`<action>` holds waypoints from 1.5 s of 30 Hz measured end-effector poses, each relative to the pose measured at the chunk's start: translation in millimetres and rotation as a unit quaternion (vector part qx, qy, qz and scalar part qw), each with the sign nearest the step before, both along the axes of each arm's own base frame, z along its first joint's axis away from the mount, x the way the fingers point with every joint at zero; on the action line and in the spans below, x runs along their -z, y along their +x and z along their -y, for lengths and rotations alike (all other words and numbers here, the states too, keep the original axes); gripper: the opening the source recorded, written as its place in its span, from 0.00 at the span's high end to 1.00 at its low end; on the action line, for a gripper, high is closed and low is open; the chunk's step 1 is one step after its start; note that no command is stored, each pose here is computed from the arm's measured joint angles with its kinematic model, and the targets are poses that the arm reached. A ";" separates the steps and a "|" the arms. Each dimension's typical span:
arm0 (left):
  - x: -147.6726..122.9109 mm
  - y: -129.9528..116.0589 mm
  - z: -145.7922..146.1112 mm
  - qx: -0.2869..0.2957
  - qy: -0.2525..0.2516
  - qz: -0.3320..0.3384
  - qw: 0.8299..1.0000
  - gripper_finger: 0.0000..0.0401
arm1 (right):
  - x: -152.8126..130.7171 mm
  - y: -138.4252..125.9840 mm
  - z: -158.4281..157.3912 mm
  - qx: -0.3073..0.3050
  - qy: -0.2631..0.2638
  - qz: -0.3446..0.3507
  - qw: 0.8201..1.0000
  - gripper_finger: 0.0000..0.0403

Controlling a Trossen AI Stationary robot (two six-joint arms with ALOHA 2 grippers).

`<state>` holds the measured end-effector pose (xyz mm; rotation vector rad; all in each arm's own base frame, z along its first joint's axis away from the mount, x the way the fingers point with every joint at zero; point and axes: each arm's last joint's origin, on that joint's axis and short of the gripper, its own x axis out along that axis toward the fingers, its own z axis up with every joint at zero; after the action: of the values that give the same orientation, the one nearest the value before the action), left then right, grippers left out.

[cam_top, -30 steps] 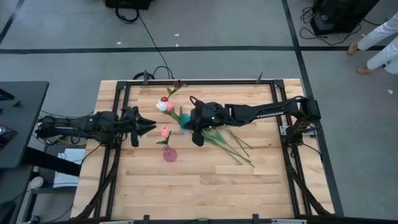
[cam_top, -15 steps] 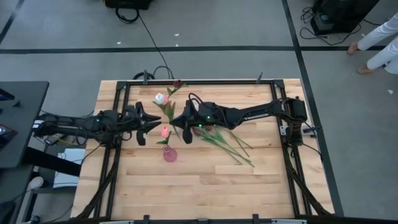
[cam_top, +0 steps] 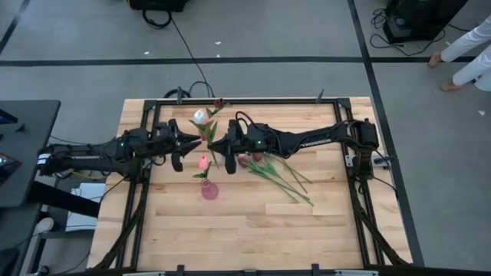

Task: Sort flowers into vase by color
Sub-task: Put the right pink flower into the pink vase

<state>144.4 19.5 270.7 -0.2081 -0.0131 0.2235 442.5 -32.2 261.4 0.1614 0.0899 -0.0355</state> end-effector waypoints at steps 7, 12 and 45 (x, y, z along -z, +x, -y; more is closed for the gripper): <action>-12.5 13.4 -4.8 0.036 0.020 -0.013 0.999 0.74 | 1.7 -0.4 2.6 0.005 -0.001 -0.010 1.000 0.93; -16.1 13.5 -5.4 0.026 0.044 0.001 0.999 0.74 | 2.4 -0.7 5.1 0.012 -0.001 -0.014 1.000 0.93; -9.2 30.3 -9.8 -0.006 0.062 -0.016 0.998 0.77 | 9.1 -1.9 6.5 0.031 -0.013 -0.050 0.998 0.93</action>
<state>174.7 29.3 279.9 -0.0815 0.0028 0.2365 440.6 -38.7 252.2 0.1354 0.1840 -0.1061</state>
